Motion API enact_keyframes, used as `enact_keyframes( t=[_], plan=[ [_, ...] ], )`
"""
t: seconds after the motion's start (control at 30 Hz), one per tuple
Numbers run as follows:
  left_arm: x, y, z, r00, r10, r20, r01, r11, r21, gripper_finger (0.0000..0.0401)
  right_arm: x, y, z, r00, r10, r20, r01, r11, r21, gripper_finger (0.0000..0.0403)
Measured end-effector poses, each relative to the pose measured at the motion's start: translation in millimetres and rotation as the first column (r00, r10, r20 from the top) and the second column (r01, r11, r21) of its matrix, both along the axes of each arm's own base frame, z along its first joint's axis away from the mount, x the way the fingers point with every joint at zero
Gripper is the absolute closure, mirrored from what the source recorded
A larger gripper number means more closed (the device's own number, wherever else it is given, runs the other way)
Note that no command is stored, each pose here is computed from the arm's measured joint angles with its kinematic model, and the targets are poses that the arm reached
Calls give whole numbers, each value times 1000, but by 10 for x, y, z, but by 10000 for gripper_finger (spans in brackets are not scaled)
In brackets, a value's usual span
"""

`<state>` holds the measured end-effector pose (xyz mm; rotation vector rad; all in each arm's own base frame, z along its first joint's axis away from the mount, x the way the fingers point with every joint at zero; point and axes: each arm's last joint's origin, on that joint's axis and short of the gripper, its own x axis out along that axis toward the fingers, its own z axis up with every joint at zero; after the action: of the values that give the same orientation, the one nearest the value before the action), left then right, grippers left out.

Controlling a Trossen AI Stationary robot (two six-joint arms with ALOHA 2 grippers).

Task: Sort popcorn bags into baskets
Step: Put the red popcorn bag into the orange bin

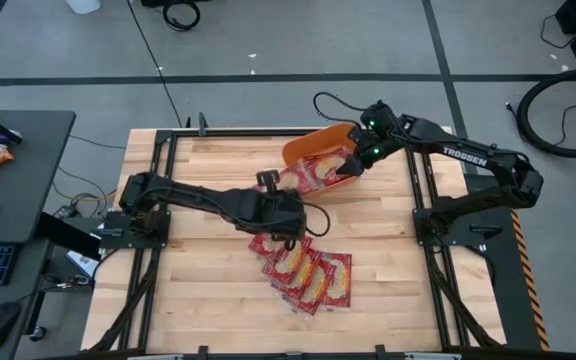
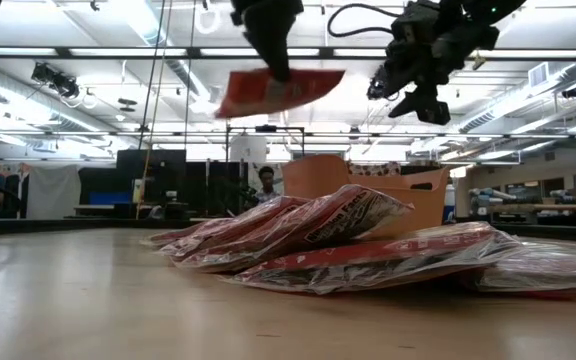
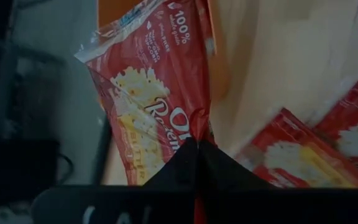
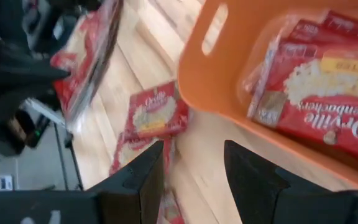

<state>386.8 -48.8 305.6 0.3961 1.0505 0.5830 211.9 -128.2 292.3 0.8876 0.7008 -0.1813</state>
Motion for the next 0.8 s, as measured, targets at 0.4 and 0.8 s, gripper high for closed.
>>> enact_keyframes(
  t=[0.4,0.8],
  plan=[
    [222,608,99,991,-137,2,137,990,31,390,-172,-79,256,980,-141,138,145,989,-20,233],
    [602,1195,-87,959,-113,259,133,989,-59,398,-833,56,526,911,-397,113,413,881,-232,233]
  ],
)
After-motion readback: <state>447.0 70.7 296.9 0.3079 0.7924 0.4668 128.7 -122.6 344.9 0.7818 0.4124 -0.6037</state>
